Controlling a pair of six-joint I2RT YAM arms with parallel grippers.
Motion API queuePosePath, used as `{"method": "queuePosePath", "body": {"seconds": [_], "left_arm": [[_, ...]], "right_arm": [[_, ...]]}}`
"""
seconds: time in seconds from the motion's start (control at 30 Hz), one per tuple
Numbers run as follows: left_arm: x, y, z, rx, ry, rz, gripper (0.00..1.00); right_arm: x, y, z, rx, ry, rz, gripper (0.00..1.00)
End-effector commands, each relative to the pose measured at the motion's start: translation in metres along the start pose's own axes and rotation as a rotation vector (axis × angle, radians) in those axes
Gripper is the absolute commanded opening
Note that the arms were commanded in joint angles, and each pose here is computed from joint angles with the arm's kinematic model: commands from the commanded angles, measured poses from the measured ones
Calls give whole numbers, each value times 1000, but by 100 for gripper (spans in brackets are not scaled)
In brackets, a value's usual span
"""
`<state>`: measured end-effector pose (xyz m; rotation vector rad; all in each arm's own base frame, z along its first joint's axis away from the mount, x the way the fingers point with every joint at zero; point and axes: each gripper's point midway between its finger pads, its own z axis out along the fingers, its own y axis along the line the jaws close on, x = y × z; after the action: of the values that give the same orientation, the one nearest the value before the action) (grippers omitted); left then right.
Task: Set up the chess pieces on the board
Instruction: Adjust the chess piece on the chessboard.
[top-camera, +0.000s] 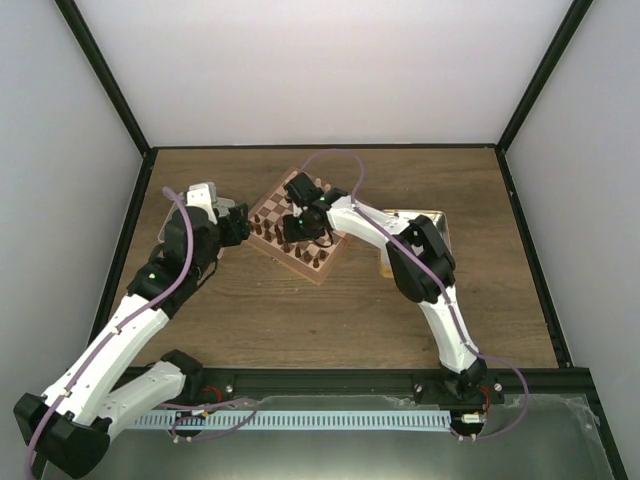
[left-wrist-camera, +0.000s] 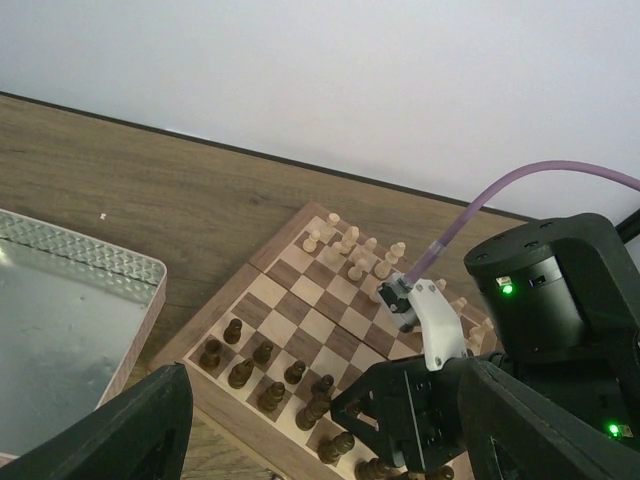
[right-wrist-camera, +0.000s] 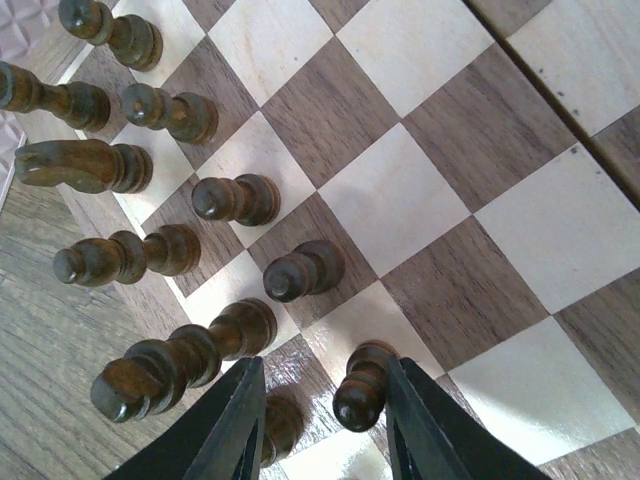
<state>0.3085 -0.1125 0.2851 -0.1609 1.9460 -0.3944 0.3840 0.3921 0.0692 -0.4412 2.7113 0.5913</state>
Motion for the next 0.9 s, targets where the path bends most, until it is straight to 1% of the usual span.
{"method": "queuePosePath", "body": {"seconds": [0.0,0.2,0.33,0.4,0.53,0.63,0.73,0.8,0.87], "left_arm": [[-2,2,-3,-5,-15,6,75],[-4,1,-4,0,-17,6,75],[-4,1,-5,3,-17,10,75],[-2,-2,-4,18,-11,16,75],[-1,-10,-3,63,-7,35,75],[-2,-18,-3,106,-8,43,75],[-3,-24,-3,138,-12,42,75],[-3,-27,-2,154,-11,39,75],[-3,-31,-1,171,-8,37,75]], "right_arm": [[-20,2,-8,10,-58,5,36],[-41,6,-36,14,-155,14,41],[-53,-4,-77,4,-276,64,42],[-55,-17,-102,18,-340,103,42],[-45,-66,-152,99,-450,217,42],[-19,-118,-178,205,-489,319,41],[9,-166,-187,295,-480,402,40],[28,-194,-185,336,-447,453,40],[46,-218,-179,369,-408,489,38]]}}
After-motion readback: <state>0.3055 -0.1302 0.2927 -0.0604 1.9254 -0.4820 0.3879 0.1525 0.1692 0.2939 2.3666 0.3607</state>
